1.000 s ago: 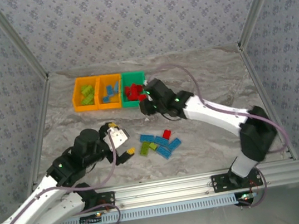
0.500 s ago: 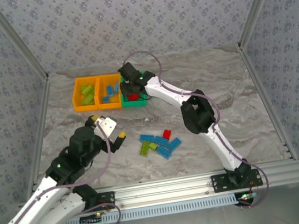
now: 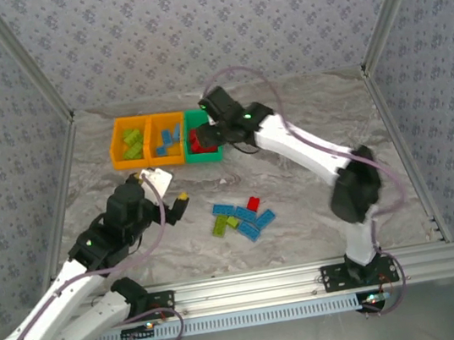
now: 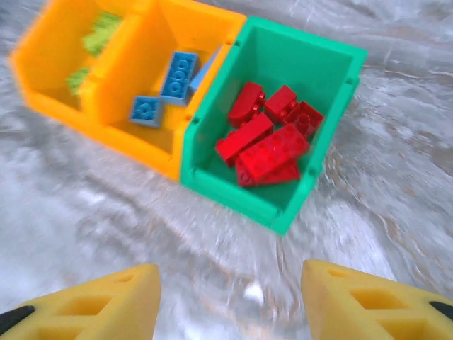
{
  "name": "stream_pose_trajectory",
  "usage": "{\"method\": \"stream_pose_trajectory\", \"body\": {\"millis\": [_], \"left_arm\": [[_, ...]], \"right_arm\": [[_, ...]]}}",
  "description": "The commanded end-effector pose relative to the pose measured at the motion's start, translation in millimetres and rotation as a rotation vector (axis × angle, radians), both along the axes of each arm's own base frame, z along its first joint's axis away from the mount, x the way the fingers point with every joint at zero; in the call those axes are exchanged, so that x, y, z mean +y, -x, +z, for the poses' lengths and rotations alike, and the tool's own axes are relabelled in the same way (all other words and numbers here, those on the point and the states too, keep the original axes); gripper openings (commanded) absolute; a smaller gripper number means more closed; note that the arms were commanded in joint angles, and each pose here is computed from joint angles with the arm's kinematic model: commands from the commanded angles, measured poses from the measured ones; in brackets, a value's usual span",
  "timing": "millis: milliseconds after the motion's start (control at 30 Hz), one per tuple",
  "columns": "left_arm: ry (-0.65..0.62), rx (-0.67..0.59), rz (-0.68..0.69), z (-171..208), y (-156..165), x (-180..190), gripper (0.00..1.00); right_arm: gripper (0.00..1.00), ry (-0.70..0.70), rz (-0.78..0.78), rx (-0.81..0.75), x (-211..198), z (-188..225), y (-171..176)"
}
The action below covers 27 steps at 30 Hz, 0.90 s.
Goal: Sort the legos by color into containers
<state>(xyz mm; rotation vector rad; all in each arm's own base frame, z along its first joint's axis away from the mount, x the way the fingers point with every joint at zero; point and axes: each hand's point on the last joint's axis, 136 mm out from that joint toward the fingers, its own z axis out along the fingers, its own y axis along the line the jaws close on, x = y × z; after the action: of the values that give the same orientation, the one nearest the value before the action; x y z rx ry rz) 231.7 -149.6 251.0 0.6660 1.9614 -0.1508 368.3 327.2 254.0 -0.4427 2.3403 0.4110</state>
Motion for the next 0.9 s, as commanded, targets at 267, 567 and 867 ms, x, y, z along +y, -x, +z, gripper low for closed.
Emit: {"method": "stream_pose_trajectory", "body": {"millis": [267, 567, 867], "left_arm": [[0.328, 0.585, 0.235, -54.4, 8.2, -58.0, 0.99], [0.185, 0.672, 0.312, -144.4, 24.7, -99.0, 0.94], [-0.063, 0.768, 0.196, -202.1, 49.5, -100.7, 0.71]], "right_arm": [[0.97, -0.044, -0.001, 0.084, -118.1, -4.1, 162.9], [1.0, -0.007, -0.084, 0.125, -134.8, -30.3, 164.7], [1.0, 0.042, -0.076, 0.153, -127.0, -37.6, 158.1]]}}
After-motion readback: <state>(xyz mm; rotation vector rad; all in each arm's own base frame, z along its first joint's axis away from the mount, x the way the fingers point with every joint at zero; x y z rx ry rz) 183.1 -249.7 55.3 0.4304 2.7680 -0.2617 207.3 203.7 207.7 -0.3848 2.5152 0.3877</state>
